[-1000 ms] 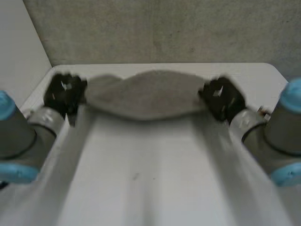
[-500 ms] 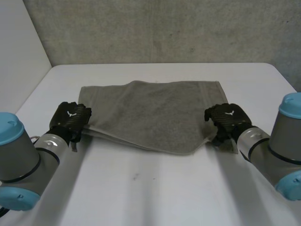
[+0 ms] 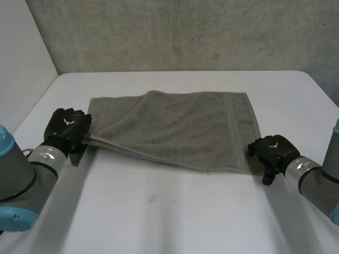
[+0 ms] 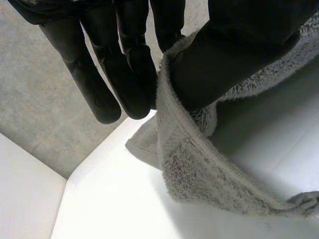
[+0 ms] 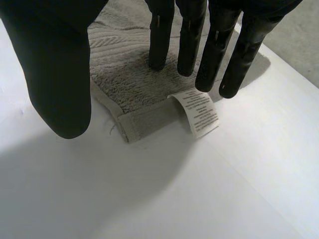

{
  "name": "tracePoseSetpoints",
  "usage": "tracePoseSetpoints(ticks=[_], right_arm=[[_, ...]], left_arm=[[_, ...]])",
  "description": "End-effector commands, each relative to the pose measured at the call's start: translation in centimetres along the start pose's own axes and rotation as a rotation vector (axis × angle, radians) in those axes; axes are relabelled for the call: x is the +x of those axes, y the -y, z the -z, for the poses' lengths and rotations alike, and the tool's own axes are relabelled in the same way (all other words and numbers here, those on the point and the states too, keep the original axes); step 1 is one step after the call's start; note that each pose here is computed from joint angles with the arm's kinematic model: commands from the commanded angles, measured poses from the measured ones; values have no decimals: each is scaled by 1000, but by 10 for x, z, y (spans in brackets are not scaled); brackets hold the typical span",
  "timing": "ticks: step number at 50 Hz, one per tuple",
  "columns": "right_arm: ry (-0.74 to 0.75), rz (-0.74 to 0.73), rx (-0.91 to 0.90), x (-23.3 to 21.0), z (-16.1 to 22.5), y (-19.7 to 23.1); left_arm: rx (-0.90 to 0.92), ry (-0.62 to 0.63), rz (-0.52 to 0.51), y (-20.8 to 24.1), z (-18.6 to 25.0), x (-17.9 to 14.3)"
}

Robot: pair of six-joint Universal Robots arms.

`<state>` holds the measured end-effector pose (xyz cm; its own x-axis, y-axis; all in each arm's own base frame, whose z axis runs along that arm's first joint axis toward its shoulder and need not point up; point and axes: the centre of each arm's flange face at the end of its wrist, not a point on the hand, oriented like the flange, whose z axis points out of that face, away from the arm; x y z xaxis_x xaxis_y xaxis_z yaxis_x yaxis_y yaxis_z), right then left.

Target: Fold the towel.

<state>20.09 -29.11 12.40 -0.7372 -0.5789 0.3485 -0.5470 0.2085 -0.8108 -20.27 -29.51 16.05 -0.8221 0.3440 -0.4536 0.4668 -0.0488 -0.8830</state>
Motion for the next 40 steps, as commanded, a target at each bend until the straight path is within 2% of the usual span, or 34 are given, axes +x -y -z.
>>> tracePoseSetpoints(ticks=[1,31,40], right_arm=[[40,-6,41,-2,-8,2],[9,8,70,12,-42,5],[-24,13,98,20,-39,16]], left_arm=[[-1,-10,1,0,1,3],[-5,-11,8,0,2,4],[-15,-16,10,-3,3,5]])
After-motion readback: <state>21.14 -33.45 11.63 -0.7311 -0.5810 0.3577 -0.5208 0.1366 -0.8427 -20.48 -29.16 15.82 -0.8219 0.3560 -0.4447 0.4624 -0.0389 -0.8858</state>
